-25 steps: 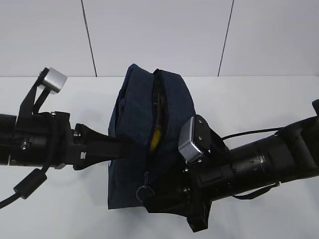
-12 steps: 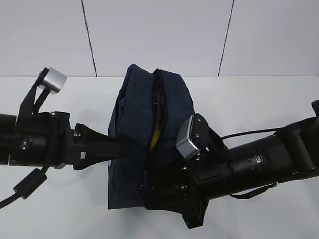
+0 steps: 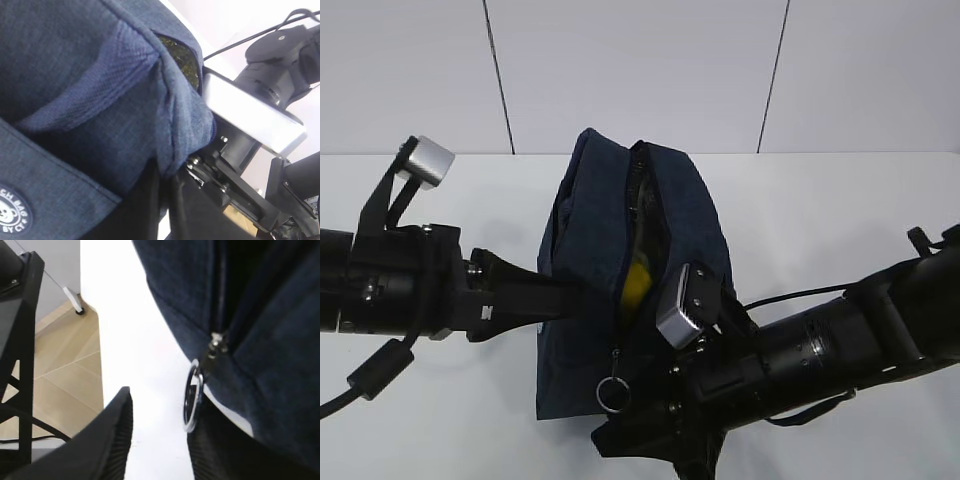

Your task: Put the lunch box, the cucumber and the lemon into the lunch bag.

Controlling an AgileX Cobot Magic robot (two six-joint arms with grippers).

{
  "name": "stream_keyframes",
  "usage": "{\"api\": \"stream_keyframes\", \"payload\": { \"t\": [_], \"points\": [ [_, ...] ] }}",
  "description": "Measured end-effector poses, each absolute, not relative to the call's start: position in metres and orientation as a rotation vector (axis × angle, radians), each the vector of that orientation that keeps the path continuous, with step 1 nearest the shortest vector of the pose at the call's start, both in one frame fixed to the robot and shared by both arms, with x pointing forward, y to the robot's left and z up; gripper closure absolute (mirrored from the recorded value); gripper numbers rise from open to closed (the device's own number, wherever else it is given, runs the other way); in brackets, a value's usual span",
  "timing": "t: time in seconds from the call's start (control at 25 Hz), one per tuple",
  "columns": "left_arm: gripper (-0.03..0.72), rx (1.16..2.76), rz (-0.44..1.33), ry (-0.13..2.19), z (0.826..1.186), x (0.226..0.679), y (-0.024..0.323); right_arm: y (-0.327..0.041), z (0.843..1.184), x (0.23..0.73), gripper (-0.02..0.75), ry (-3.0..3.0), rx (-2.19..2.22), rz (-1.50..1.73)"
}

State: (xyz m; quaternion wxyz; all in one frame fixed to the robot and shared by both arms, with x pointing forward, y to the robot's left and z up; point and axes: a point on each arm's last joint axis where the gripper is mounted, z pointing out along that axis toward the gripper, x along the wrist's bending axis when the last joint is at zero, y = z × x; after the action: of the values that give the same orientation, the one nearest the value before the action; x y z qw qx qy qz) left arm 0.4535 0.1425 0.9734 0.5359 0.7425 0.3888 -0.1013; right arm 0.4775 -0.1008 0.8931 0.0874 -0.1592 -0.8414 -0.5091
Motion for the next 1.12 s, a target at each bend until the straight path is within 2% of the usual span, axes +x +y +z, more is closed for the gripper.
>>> {"api": "stream_keyframes", "payload": {
  "t": [1.12],
  "points": [
    [0.692, 1.767, -0.243, 0.928, 0.973, 0.453, 0.143, -0.093, 0.902, 0.492, 0.445, -2.471, -0.507, -1.558]
  ]
}}
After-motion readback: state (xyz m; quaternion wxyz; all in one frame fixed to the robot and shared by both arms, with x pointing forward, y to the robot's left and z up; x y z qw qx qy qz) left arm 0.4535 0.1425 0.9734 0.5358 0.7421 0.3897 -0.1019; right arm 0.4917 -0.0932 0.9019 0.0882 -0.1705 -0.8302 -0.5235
